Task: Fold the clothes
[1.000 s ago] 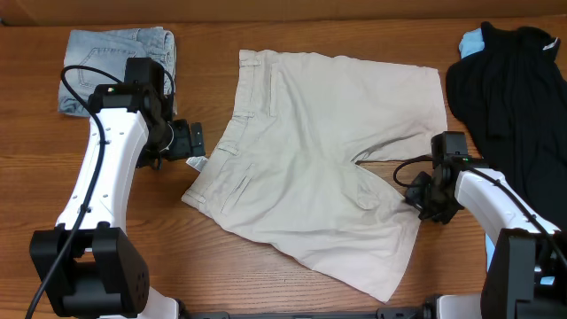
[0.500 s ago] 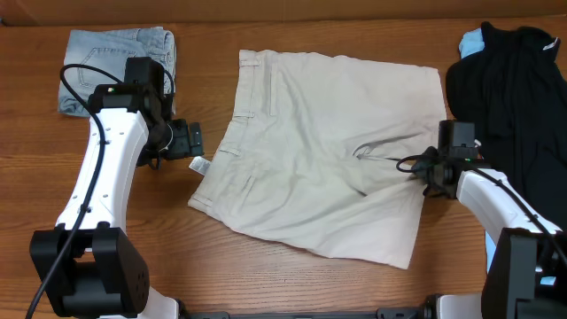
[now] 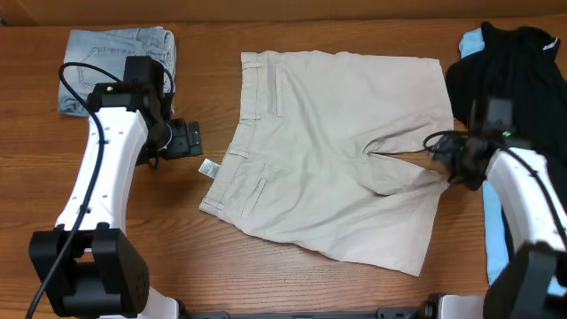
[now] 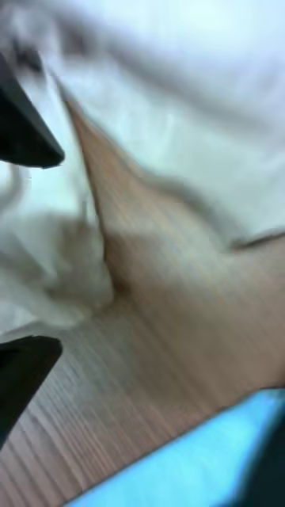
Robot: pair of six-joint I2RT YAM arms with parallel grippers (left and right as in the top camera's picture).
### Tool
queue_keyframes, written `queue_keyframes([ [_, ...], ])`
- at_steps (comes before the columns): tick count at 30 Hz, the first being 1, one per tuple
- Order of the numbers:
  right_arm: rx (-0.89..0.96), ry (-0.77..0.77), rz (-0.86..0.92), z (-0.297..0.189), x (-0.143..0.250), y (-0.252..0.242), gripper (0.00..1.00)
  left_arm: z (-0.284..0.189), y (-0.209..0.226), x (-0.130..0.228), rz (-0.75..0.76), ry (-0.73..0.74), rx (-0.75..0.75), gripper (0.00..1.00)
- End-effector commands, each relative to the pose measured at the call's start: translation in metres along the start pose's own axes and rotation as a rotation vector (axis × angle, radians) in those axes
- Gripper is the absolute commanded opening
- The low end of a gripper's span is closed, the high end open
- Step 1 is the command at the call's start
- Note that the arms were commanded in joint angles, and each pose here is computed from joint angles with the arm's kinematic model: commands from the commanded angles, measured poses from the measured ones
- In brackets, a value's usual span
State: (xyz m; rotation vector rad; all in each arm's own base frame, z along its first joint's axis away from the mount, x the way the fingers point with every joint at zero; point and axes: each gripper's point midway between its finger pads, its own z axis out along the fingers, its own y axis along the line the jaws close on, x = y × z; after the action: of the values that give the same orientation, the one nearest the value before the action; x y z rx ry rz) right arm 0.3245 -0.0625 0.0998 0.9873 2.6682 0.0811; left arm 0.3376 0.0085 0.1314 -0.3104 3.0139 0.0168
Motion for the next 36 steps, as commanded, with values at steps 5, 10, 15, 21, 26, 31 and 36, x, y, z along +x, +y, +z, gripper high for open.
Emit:
queue_keyframes([
  [5,-0.254,-0.057,-0.037,-0.118,0.026,0.031,0.87,-0.065,0.000,0.011,-0.099,-0.096,0.038,1.00],
  [10,-0.140,0.038,0.038,-0.131,0.072,-0.001,0.87,-0.063,-0.003,0.037,-0.208,-0.032,0.064,1.00],
  [15,-0.036,0.137,0.182,-0.113,0.105,-0.026,0.87,-0.019,-0.004,0.058,-0.449,0.053,0.034,1.00],
  [21,0.029,0.220,0.241,-0.070,0.131,-0.042,0.86,0.044,-0.027,0.085,-0.570,0.123,0.083,0.96],
  [26,0.040,0.255,0.247,-0.039,0.148,-0.049,0.85,0.076,-0.047,0.095,-0.514,0.090,0.104,0.96],
  [31,0.032,0.293,0.251,-0.023,0.162,-0.052,0.83,0.095,-0.060,0.107,-0.488,0.077,0.120,0.96],
  [36,0.040,0.303,0.263,-0.017,0.167,-0.054,0.80,0.107,-0.061,0.111,-0.503,0.060,0.131,0.90],
])
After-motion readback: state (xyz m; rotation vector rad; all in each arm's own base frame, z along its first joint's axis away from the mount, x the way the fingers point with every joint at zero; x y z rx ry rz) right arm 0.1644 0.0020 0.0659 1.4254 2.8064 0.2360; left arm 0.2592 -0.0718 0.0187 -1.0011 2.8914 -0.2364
